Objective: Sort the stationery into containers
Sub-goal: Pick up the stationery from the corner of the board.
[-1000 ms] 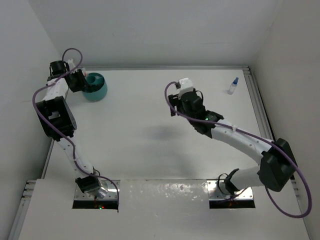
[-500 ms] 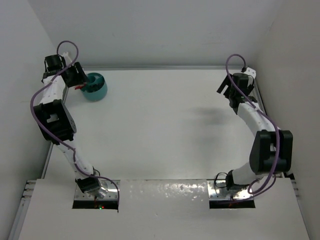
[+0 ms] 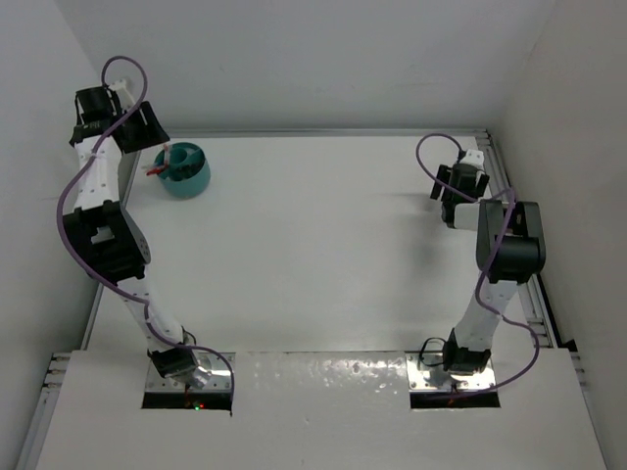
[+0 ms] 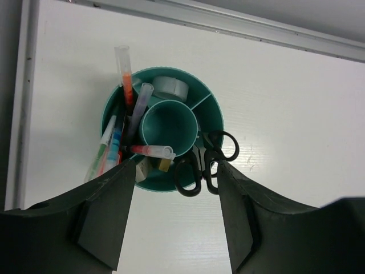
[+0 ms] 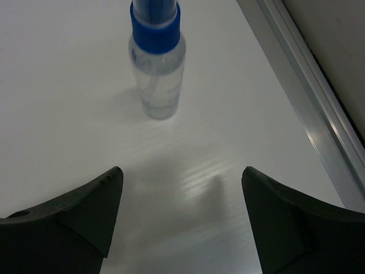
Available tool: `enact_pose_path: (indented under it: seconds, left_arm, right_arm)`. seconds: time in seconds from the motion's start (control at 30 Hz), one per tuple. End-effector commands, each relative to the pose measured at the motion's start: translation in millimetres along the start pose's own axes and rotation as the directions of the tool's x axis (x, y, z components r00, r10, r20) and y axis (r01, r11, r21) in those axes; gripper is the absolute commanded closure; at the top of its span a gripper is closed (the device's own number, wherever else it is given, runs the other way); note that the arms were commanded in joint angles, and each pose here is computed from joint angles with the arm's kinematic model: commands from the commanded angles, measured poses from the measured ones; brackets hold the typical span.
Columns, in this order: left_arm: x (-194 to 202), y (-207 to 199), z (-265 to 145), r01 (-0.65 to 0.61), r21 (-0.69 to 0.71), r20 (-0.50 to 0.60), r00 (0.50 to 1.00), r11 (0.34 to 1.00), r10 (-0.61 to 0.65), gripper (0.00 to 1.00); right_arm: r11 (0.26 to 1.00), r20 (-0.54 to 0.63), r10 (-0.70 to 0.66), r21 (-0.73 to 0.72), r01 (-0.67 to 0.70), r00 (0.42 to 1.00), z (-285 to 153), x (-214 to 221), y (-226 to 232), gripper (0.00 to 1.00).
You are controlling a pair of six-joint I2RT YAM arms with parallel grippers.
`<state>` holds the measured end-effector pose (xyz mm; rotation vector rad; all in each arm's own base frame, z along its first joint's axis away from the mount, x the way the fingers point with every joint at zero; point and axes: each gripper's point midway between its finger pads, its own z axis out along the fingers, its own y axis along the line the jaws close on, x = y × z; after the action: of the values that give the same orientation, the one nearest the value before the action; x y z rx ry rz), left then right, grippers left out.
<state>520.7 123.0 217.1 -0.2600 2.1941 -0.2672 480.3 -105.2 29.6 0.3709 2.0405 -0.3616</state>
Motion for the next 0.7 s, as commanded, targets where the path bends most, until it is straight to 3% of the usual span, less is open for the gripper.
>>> enact_pose_path:
  seconds: [0.0,0.33,0.5,0.67]
  left_arm:
    - [-28.7,-7.6,-28.7,-0.073,-0.01,0.052,0.996,0.997,0.074,0.43]
    - [-53.8,-0.3,-58.4,-0.147,-0.094,0.084,0.984,0.985,0.155,0.41]
    - [-57.0,0.6,-62.9,-0.157,-0.11,0.091,0.982,0.981,0.167,0.41]
    - [-61.1,-0.6,-65.7,-0.157,-0.112,0.102,0.98,0.981,0.169,0.4]
  right_arm:
    - [0.999,0.189,0.027,-0.033,-0.021,0.982,26.0,-57.9,5.3,0.18]
    - [0.998,0.188,0.022,-0.055,-0.012,0.982,78.0,-58.2,16.5,0.25]
    - [0.998,0.187,0.04,-0.059,-0.029,0.981,91.5,-67.5,15.9,0.39]
    - [0.997,0.191,0.063,-0.052,-0.054,0.98,90.0,-68.4,9.2,0.43]
